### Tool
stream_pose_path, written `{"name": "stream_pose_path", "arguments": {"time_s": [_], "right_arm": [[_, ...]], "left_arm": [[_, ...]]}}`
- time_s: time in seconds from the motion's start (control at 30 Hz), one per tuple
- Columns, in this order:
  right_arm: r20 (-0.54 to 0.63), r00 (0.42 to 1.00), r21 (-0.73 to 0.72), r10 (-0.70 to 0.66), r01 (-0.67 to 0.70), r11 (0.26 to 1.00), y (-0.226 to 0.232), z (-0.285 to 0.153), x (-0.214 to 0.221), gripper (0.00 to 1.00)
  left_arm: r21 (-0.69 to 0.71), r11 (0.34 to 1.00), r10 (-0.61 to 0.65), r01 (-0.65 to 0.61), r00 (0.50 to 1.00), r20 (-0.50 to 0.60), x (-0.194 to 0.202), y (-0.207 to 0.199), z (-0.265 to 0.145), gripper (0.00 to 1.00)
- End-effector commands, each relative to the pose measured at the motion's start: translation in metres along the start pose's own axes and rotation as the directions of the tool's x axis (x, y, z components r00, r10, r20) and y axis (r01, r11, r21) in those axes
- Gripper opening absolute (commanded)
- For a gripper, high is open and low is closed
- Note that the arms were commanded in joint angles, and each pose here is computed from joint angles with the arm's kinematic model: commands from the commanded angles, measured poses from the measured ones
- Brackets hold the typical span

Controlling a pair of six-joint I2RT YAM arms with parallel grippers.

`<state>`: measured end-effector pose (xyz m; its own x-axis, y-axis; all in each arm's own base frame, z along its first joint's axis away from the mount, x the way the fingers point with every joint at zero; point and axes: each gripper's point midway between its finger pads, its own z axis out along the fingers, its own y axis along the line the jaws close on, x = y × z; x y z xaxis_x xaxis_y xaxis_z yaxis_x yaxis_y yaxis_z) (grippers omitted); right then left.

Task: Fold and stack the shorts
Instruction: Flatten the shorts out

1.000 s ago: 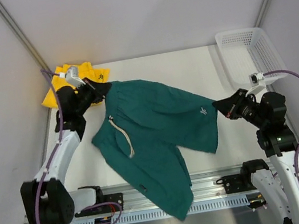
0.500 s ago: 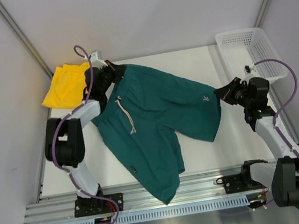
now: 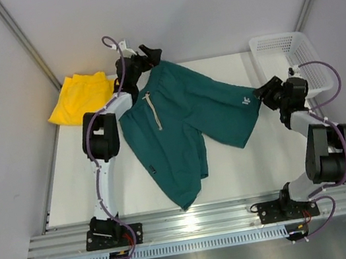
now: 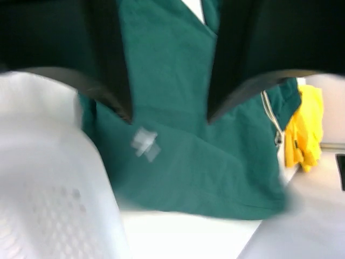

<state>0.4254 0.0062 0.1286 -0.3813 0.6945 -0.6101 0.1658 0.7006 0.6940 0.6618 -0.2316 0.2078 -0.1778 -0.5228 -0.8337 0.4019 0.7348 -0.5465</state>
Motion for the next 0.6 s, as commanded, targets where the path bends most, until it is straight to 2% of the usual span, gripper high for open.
{"name": "stream_pose_path", "arguments": {"time_s": [0.0, 0.03, 0.13, 0.17, 0.23, 0.27, 0.33, 0.4, 0.47, 0.53, 0.57], "right_arm": [[0.148, 0.987, -0.026, -0.059, 0.064, 0.998, 0.025, 0.006, -0.054, 0.62], [0.155, 0.985, 0.003, -0.07, 0.07, 0.998, 0.026, 0.003, -0.058, 0.79], [0.207, 0.971, 0.018, -0.118, 0.117, 0.993, 0.042, -0.015, -0.07, 0.83], [0.19, 0.971, 0.023, -0.143, 0.141, 0.99, 0.047, -0.02, -0.062, 0.87], [0.196, 0.965, -0.01, -0.175, 0.181, 0.983, 0.066, -0.036, -0.059, 0.87], [0.151, 0.97, -0.026, -0.192, 0.198, 0.98, 0.074, -0.039, -0.042, 0.86], [0.099, 0.972, -0.064, -0.215, 0.222, 0.973, 0.089, -0.054, -0.021, 0.86], [0.011, 0.971, -0.125, -0.24, 0.239, 0.963, 0.106, -0.064, 0.021, 0.85], [-0.035, 0.968, -0.18, -0.249, 0.239, 0.954, 0.118, -0.084, 0.048, 0.84], [-0.15, 0.957, -0.226, -0.247, 0.21, 0.951, 0.122, -0.101, 0.095, 0.84], [-0.158, 0.955, -0.265, -0.253, 0.206, 0.942, 0.13, -0.113, 0.104, 0.82]], "left_arm": [[0.001, 0.998, 0.058, -0.058, 0.99, 0.129, -0.071, -0.034, 0.012, 0.99], [-0.006, 0.996, 0.086, -0.086, 0.988, 0.129, -0.078, -0.038, 0.01, 0.99], [-0.037, 0.991, 0.134, -0.13, 0.98, 0.145, -0.108, -0.053, -0.008, 0.99], [-0.05, 0.986, 0.167, -0.161, 0.974, 0.152, -0.119, -0.058, -0.014, 0.99], [-0.073, 0.981, 0.187, -0.178, 0.972, 0.144, -0.128, -0.063, -0.031, 0.99], [-0.092, 0.977, 0.202, -0.191, 0.97, 0.134, -0.14, -0.072, -0.047, 0.99], [-0.148, 0.969, 0.206, -0.196, 0.977, 0.057, -0.133, -0.067, -0.068, 0.99], [-0.219, 0.957, 0.205, -0.193, 0.978, 0.031, -0.141, -0.066, -0.099, 0.99], [-0.276, 0.94, 0.198, -0.2, 0.98, -0.034, -0.131, -0.061, -0.134, 0.99], [-0.349, 0.916, 0.192, -0.2, 0.98, -0.059, -0.13, -0.053, -0.159, 0.99], [-0.381, 0.902, 0.185, -0.203, 0.979, -0.084, -0.121, -0.046, -0.18, 0.99]]}}
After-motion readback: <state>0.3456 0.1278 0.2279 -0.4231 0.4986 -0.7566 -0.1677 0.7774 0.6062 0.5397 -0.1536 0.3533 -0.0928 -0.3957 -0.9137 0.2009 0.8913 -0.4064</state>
